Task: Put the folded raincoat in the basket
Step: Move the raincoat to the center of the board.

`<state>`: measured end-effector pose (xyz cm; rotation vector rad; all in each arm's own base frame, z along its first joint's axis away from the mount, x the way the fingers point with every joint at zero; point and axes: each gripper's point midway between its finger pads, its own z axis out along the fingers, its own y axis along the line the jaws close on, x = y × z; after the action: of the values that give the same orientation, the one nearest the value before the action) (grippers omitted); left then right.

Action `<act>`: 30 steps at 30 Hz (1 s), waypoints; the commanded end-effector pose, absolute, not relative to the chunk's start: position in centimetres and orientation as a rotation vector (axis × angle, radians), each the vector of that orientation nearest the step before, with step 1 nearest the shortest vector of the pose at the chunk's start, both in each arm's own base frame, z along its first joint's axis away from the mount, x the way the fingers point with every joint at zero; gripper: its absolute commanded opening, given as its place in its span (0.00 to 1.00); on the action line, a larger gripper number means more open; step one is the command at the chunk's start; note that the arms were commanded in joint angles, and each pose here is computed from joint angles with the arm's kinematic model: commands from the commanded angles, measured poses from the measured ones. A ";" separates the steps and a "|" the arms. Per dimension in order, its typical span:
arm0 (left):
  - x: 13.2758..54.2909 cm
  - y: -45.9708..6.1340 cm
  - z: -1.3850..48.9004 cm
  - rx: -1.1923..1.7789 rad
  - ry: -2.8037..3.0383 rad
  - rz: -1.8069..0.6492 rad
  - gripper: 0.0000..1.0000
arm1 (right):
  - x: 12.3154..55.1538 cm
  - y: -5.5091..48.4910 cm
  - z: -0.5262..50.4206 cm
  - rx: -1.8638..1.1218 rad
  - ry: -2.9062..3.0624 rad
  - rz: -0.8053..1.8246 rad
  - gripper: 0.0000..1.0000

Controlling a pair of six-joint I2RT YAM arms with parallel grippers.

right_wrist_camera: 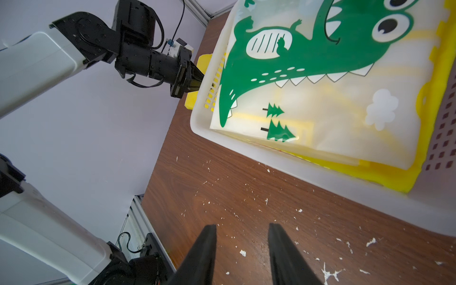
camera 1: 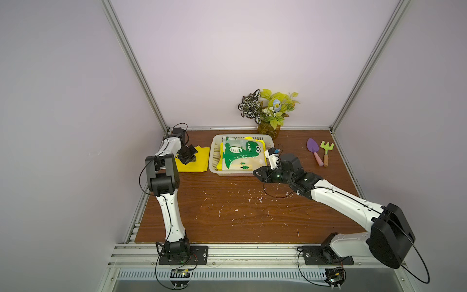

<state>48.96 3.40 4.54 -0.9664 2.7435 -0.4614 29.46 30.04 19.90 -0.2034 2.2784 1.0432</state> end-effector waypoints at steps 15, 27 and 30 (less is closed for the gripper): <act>37.0 4.4 0.8 -0.900 3.034 -0.200 0.00 | 30.5 32.3 20.5 -0.234 2.264 1.111 0.41; 26.0 2.1 2.3 -0.908 3.091 -0.222 0.00 | 28.5 32.1 19.7 -0.209 2.288 1.105 0.46; 23.9 1.0 2.6 -0.905 3.091 -0.250 0.00 | 28.0 32.6 19.5 -0.211 2.295 1.103 0.47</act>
<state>26.48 1.77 2.50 -0.9016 3.0380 -0.2484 28.23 32.32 18.07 -0.2231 2.3438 1.0885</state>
